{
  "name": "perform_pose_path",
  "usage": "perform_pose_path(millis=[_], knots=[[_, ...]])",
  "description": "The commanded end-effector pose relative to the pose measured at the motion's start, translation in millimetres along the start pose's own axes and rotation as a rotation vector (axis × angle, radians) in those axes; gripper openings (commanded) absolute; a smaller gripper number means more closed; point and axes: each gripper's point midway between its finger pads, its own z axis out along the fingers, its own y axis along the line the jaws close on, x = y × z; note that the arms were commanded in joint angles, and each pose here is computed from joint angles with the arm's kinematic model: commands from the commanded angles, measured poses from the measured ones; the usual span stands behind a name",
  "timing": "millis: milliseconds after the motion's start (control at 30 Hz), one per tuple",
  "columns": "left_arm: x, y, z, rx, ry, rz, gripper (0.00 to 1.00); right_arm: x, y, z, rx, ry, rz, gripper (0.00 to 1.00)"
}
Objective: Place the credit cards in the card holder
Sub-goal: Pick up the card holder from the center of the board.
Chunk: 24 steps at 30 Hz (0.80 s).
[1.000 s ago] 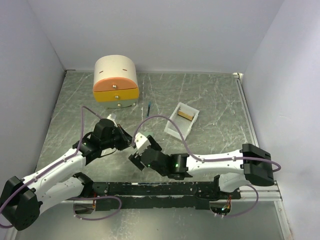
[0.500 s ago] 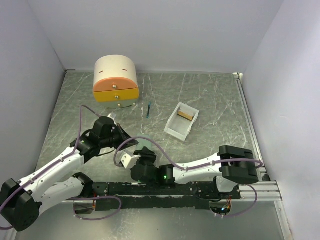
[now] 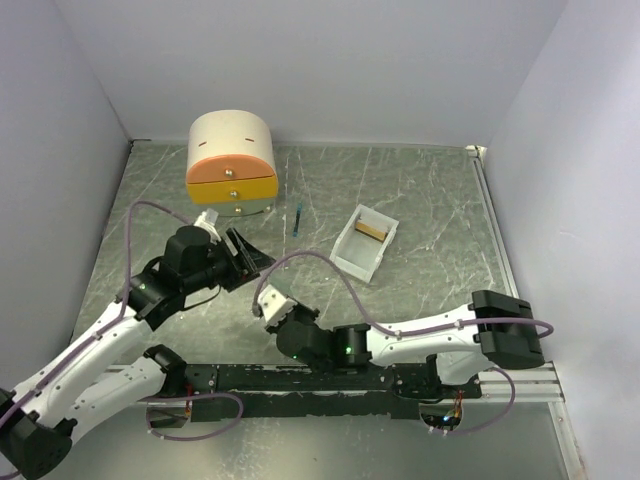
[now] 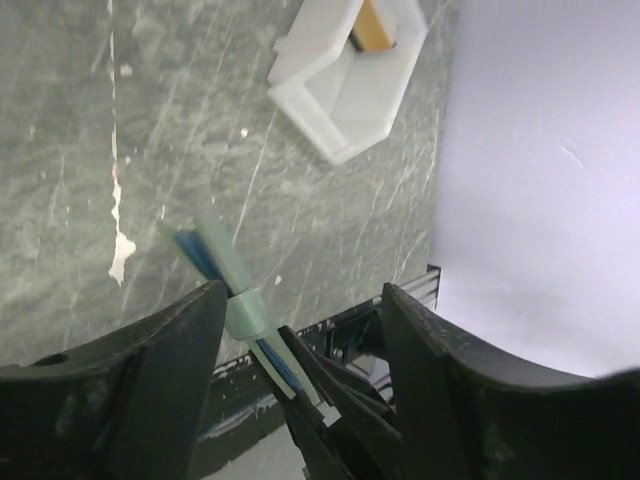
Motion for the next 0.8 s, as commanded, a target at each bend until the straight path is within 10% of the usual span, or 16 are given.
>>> perform_pose_path(millis=[0,233,767], knots=[[-30,-13,-22,0.0,-0.147,0.114,0.76,-8,1,-5,-0.048,0.023,0.318,0.0],[-36,-25,-42,0.038,-0.182,0.214,0.92,-37,-4,-13,-0.101,0.051,0.635,0.0],[28,-64,-52,0.444,0.09,0.164,0.88,-61,-114,-55,-0.135,-0.242,1.446,0.0]])
